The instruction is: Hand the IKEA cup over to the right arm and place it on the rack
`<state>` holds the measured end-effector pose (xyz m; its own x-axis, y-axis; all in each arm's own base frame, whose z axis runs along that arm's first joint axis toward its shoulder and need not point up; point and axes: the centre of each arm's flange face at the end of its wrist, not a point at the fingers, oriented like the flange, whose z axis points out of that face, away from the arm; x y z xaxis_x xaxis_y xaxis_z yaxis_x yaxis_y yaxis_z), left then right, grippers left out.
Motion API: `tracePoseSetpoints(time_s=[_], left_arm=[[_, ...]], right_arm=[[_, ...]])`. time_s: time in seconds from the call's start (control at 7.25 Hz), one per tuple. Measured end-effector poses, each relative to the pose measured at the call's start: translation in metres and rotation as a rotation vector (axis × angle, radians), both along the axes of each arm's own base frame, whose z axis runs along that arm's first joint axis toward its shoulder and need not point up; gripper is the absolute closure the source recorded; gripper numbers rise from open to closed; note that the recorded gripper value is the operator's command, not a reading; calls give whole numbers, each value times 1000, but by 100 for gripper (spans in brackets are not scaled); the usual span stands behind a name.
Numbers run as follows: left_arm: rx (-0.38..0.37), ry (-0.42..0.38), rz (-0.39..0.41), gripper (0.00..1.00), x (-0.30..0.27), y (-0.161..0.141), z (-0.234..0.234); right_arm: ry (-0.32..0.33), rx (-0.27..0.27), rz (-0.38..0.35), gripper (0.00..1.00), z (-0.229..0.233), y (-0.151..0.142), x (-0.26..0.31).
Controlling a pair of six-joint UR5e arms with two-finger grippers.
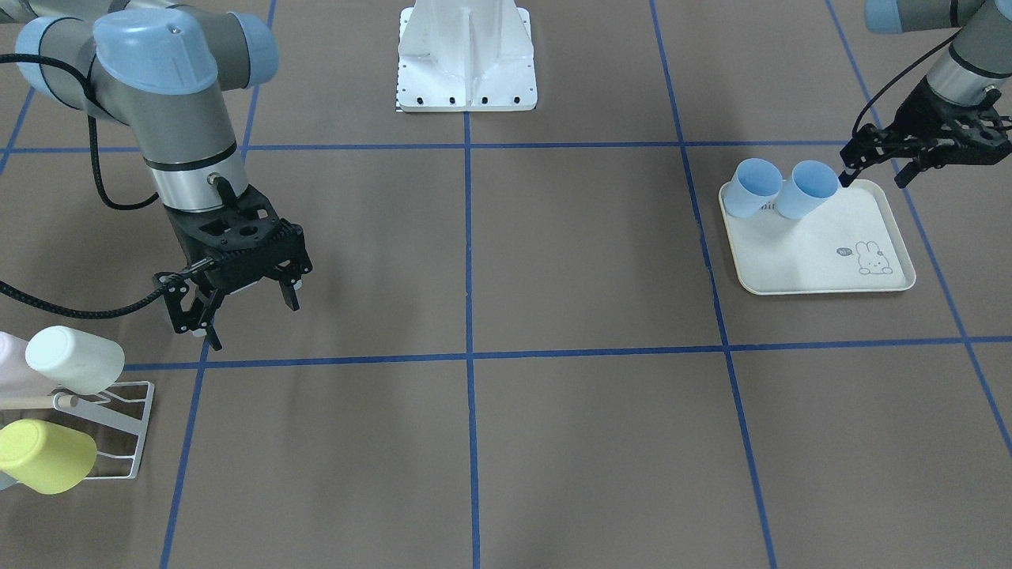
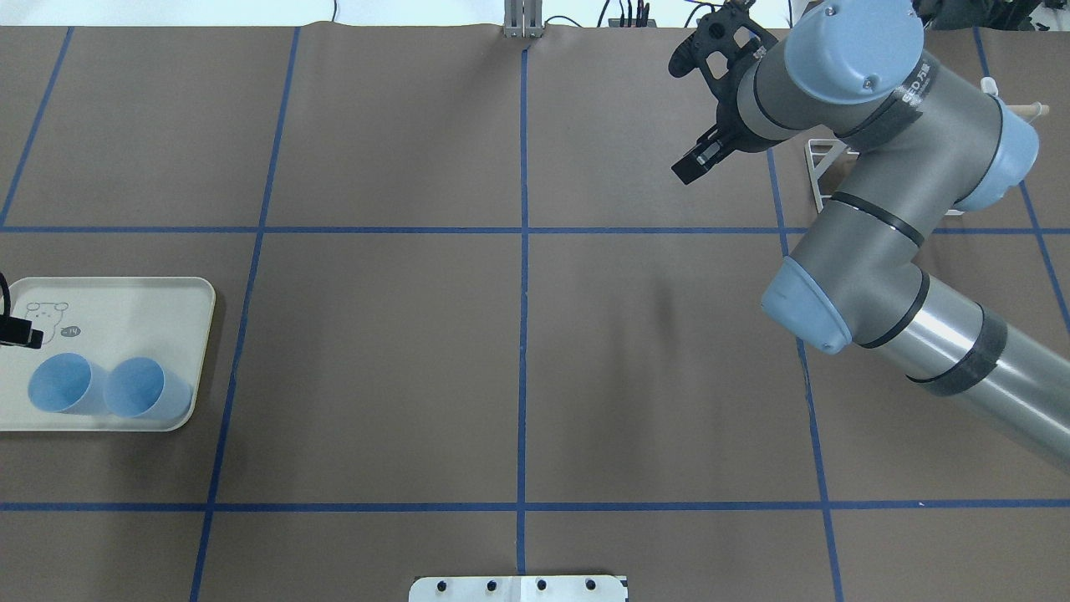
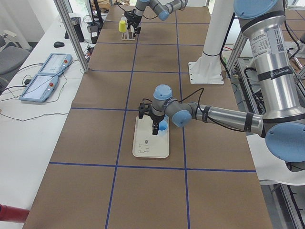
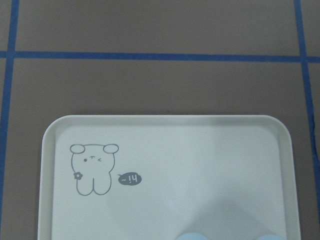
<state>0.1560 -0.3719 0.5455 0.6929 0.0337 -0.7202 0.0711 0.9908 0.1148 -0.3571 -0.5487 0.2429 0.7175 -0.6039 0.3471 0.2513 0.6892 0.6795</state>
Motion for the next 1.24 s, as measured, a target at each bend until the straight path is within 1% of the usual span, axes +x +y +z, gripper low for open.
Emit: tracePoseSetpoints(time_s=[0.28, 0.55, 0.69, 0.83, 1.1, 1.24], left_arm=[[-13, -11, 32, 1, 15, 8, 6], [-21, -16, 57, 37, 25, 12, 11], [-26, -18, 67, 48, 29, 13, 14], [-32, -20, 75, 62, 33, 13, 17], [-36, -17, 85, 100, 37, 12, 18], [-35, -15, 87, 100, 38, 12, 18]], right_arm=[[-12, -9, -9, 0, -2, 1, -1], [-14, -10, -10, 0, -2, 1, -1], [-14, -10, -10, 0, -2, 1, -1], [-14, -10, -10, 0, -2, 1, -1], [-14, -10, -11, 0, -1, 1, -2], [-14, -10, -11, 0, -1, 2, -2]])
